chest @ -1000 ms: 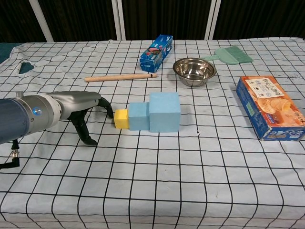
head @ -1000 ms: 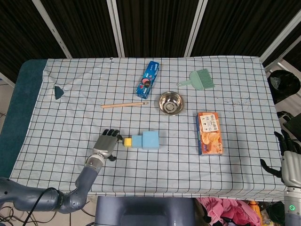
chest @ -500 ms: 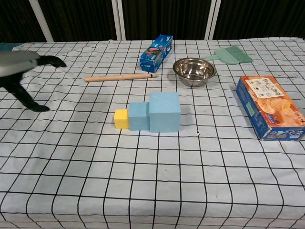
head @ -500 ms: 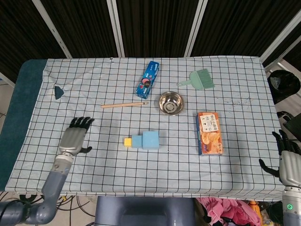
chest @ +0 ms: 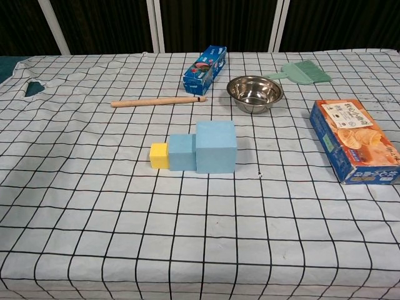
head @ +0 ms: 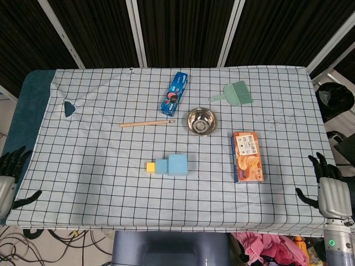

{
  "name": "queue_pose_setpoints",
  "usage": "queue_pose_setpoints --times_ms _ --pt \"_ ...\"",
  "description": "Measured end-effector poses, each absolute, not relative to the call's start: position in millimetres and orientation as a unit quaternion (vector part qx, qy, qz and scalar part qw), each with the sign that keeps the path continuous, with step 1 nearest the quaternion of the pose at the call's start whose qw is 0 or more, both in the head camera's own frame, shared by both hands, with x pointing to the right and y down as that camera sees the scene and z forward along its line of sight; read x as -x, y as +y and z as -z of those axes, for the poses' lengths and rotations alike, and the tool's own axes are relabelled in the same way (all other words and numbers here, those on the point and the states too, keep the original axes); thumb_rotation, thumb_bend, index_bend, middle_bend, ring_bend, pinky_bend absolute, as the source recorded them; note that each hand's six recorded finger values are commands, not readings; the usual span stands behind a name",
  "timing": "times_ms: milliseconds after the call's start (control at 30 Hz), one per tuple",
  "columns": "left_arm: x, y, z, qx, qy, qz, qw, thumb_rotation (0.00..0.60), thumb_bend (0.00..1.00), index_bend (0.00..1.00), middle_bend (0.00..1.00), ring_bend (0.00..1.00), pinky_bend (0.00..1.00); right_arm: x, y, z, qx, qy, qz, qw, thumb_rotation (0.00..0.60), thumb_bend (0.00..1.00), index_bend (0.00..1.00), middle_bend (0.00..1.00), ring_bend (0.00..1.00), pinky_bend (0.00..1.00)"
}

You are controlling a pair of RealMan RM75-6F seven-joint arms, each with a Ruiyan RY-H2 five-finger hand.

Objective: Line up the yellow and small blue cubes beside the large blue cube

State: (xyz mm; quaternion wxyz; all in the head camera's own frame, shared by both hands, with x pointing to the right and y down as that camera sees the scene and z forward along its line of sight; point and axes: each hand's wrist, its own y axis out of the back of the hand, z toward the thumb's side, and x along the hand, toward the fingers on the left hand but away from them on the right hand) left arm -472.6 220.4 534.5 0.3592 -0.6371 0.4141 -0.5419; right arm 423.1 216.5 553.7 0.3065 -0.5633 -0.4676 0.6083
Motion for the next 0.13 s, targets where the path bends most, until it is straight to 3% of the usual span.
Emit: queue_pose_setpoints --times_ms 133 --pt "479.4 227.8 -531.0 0.63 0.411 0.557 0.352 0.6 0.14 0.01 0.0 0.0 0.0 -415.6 217.4 -554.5 0.574 -0.462 -0.6 0.312 0.6 0.19 0.09 0.02 0.17 0.12"
